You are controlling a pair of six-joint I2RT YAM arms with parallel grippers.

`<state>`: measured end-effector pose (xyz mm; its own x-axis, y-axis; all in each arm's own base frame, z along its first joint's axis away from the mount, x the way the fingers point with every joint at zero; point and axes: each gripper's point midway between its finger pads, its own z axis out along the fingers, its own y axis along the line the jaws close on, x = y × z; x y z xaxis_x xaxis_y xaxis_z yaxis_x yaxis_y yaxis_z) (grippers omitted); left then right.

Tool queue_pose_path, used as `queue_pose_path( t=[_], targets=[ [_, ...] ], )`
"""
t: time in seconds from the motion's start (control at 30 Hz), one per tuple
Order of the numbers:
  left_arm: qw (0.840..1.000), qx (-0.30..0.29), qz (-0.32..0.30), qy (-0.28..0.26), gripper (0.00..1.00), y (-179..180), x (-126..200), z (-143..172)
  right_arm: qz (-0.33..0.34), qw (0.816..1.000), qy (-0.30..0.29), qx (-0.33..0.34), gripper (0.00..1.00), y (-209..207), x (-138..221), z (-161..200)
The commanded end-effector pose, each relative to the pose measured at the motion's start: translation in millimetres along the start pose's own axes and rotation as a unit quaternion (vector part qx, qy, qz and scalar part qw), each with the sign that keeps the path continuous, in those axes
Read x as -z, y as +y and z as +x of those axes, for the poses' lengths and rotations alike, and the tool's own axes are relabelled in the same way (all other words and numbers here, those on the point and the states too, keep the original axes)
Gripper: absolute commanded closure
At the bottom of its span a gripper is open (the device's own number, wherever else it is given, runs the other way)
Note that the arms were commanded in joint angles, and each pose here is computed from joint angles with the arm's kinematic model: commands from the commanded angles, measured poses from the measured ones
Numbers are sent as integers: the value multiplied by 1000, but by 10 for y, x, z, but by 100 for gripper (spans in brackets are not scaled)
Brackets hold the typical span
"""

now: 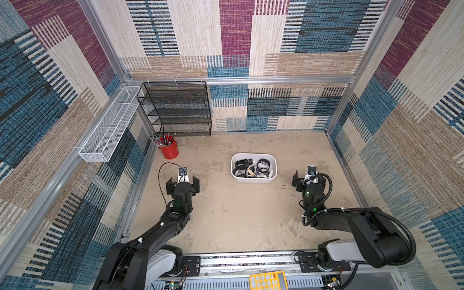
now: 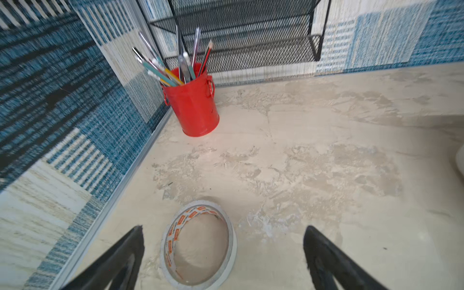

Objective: Put the watch into the storage box
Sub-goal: Reset both arms

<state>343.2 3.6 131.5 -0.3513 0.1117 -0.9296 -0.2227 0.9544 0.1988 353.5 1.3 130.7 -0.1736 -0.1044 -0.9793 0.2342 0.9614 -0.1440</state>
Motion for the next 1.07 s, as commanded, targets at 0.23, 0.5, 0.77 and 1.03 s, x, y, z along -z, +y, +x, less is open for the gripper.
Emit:
queue_pose_path(
  t=[0.23, 0.5, 0.77, 1.03],
  targets=[
    [997, 61, 49, -19, 1, 74, -451, 49, -88, 991, -76, -70, 0, -69, -102, -195],
    [995, 80, 56, 5, 1, 98, -649, 179, -85, 991, -76, -70, 0, -75, -117, -197],
    [995, 73, 63, 13, 1, 65, -690, 173, -94, 991, -63, -68, 0, -36, -168, -172],
    [996, 79, 28, 11, 0, 157, -672, 178, -94, 991, -66, -69, 0, -41, -156, -184]
  ],
)
